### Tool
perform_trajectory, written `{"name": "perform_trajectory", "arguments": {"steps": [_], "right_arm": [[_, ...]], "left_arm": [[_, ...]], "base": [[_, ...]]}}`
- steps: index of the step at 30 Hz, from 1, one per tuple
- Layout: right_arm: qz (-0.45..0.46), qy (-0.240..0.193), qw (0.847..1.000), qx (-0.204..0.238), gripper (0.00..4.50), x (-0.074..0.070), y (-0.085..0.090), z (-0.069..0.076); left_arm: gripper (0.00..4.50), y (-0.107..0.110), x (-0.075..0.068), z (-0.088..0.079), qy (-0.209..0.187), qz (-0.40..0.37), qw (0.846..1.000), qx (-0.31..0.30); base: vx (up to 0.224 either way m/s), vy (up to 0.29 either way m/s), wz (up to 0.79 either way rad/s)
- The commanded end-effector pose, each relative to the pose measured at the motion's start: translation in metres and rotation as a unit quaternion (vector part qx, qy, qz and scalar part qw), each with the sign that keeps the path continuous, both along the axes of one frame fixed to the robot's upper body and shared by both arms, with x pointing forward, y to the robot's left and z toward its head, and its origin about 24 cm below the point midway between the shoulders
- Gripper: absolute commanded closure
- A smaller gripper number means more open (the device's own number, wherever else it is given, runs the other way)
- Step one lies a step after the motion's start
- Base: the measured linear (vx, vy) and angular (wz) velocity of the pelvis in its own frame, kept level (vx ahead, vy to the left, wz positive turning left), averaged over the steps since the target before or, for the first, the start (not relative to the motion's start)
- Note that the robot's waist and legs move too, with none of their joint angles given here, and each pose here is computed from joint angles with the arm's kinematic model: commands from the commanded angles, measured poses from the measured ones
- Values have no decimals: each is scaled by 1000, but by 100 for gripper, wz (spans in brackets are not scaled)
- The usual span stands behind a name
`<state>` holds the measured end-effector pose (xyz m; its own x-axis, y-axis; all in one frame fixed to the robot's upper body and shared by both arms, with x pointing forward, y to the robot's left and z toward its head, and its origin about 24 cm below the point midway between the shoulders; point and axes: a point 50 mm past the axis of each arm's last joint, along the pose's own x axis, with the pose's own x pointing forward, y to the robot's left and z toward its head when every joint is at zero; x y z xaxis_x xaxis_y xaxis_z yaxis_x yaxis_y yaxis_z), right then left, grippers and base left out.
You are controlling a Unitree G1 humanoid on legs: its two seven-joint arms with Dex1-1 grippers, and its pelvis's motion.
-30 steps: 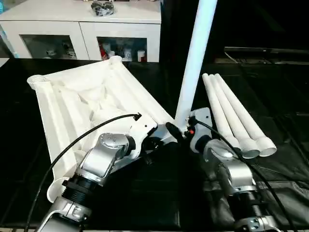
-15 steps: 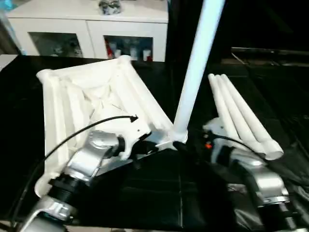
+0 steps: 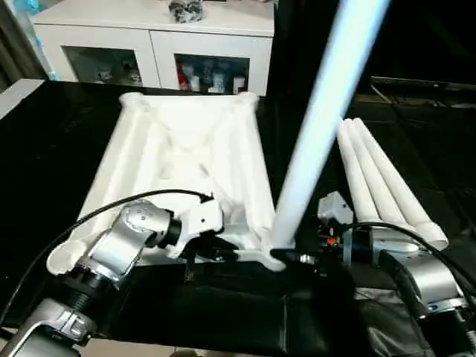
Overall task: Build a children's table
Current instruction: Rotate leg to tighten
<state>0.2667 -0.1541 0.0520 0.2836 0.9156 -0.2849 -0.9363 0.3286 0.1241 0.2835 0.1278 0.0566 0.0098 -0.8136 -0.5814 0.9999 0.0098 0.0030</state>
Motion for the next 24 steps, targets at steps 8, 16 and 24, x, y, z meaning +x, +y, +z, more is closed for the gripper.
{"name": "perform_trajectory", "arguments": {"steps": [8, 16, 24], "right_arm": [[23, -4, 1000, -5, 79, -1, 4, 0], [29, -3, 999, -18, 157, -4, 1, -2], [31, 3, 999, -17, 181, -7, 4, -6]], "left_arm": [[450, -6, 1, 6, -9, -29, 1000, -7], [450, -4, 3, 4, -10, -24, 1000, -4], [450, -3, 5, 3, -7, -7, 1000, -10]], "base": [[0, 0, 0], [0, 0, 0], [0, 0, 0]]}}
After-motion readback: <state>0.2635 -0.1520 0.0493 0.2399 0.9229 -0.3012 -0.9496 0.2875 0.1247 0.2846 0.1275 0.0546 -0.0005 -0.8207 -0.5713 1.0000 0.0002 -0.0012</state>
